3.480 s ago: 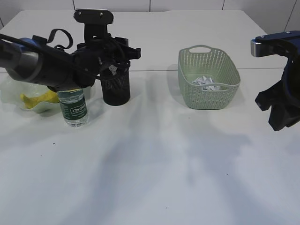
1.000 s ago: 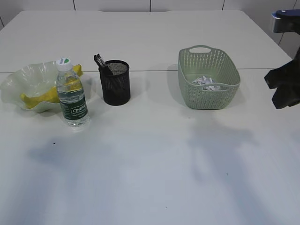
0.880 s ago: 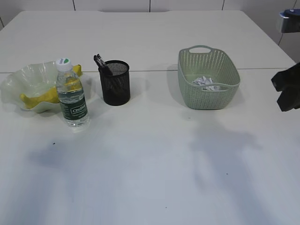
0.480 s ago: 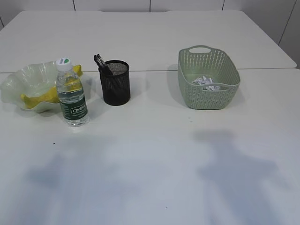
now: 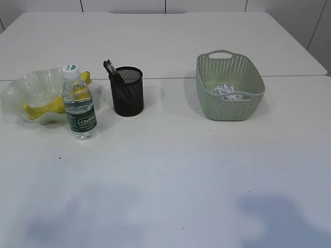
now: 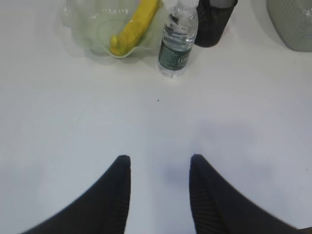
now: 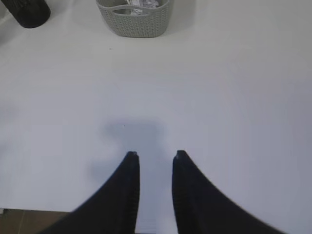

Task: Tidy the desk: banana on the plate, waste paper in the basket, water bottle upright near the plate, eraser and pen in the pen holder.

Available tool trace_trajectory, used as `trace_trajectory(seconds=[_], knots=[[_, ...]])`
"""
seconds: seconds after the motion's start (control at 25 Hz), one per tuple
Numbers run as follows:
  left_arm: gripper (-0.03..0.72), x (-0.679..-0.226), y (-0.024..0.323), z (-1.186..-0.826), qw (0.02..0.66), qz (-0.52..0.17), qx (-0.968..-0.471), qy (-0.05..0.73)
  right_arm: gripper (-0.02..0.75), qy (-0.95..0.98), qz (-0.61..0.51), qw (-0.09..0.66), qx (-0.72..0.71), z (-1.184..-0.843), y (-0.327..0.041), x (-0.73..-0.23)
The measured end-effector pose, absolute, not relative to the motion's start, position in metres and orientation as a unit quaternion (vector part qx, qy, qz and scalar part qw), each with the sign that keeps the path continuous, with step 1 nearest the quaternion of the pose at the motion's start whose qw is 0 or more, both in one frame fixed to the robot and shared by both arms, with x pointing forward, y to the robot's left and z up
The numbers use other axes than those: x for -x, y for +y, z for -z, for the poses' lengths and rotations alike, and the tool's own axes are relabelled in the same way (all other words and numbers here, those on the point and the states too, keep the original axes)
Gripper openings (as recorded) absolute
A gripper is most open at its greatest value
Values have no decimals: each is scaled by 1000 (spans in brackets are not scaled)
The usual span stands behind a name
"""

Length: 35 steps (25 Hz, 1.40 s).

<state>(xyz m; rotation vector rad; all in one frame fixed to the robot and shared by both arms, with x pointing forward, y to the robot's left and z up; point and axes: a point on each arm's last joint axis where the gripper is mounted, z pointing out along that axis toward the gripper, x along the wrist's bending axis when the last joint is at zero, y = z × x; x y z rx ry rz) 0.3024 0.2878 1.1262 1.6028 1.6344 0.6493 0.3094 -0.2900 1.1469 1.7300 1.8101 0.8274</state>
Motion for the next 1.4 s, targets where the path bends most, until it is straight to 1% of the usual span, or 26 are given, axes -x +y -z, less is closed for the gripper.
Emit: trace_trajectory(seconds=[0.24, 0.48, 0.64, 0.84, 1.04, 1.16, 1.28, 1.4], knots=[[288, -275, 286, -1125, 372, -260, -625, 635, 180, 653, -319, 274, -630, -1149, -297, -271], [288, -254, 289, -1120, 352, -274, -626, 640, 180, 630, -364, 308, -614, -1150, -301, -238], [288, -237, 286, -1118, 367, -279, -622, 634, 180, 609, -401, 338, -595, -1149, -305, -210], [288, -213, 283, -1116, 403, -308, -607, 612, 180, 589, -434, 363, -577, -1143, -309, -184], [288, -186, 279, -1111, 443, -338, -592, 582, 180, 583, -451, 366, -568, -1141, -308, -174], [294, -184, 279, -1111, 444, -338, -593, 581, 180, 587, -451, 358, -569, -1138, -307, -176], [349, -187, 281, -1107, 434, -339, -594, 587, 181, 592, -442, 349, -576, -1131, -306, -181], [440, -194, 285, -1097, 409, -338, -598, 601, 199, 601, -429, 338, -584, -1121, -305, -188]])
